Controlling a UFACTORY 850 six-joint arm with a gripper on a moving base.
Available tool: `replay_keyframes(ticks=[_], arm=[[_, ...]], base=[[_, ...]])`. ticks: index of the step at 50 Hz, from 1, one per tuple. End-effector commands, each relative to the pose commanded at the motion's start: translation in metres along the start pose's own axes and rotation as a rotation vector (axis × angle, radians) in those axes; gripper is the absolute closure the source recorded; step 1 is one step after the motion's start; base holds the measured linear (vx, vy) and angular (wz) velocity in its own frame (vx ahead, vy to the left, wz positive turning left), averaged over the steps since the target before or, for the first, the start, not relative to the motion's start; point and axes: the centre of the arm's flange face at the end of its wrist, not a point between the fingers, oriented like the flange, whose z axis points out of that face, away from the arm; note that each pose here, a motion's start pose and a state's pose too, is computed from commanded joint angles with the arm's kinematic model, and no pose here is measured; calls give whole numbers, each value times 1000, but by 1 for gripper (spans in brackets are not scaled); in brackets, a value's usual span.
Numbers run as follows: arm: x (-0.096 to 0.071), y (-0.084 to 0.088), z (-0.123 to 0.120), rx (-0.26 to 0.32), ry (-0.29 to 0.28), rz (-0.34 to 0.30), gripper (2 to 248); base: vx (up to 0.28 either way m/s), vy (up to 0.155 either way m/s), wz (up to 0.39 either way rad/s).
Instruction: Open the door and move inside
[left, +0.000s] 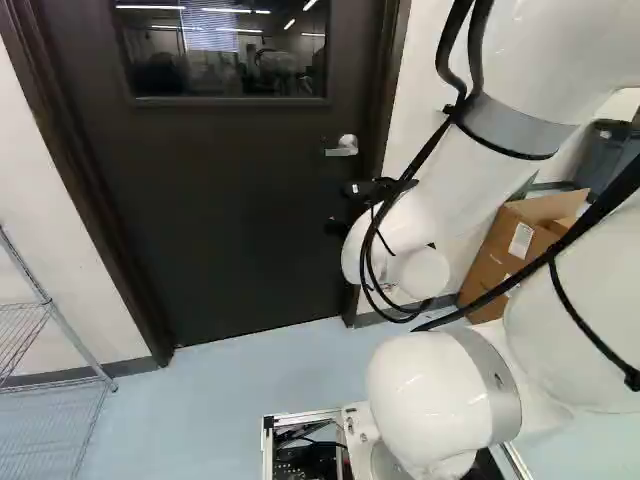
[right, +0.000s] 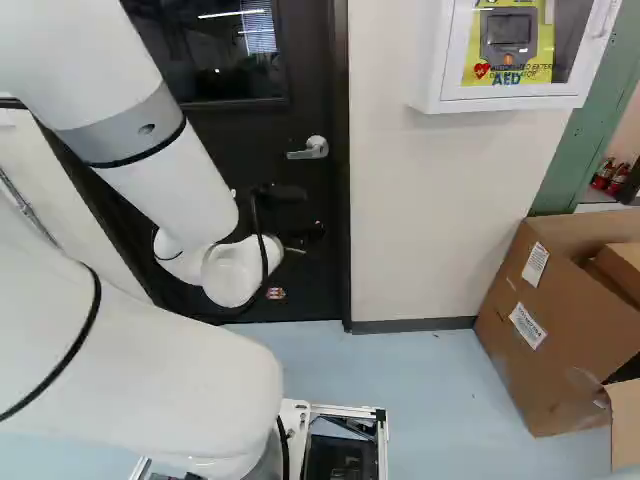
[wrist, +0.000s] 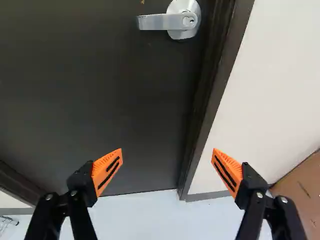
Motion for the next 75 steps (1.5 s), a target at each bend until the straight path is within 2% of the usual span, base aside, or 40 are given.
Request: replay_keyframes(ticks=[31, 56, 75], arm=[[0, 0, 0, 0, 0, 0, 3], [2, 0, 3, 0, -2, 0, 3], [20, 0, 11, 0, 39, 0, 3]], base=[[81, 159, -183], [1, 5, -1], [0, 0, 0]])
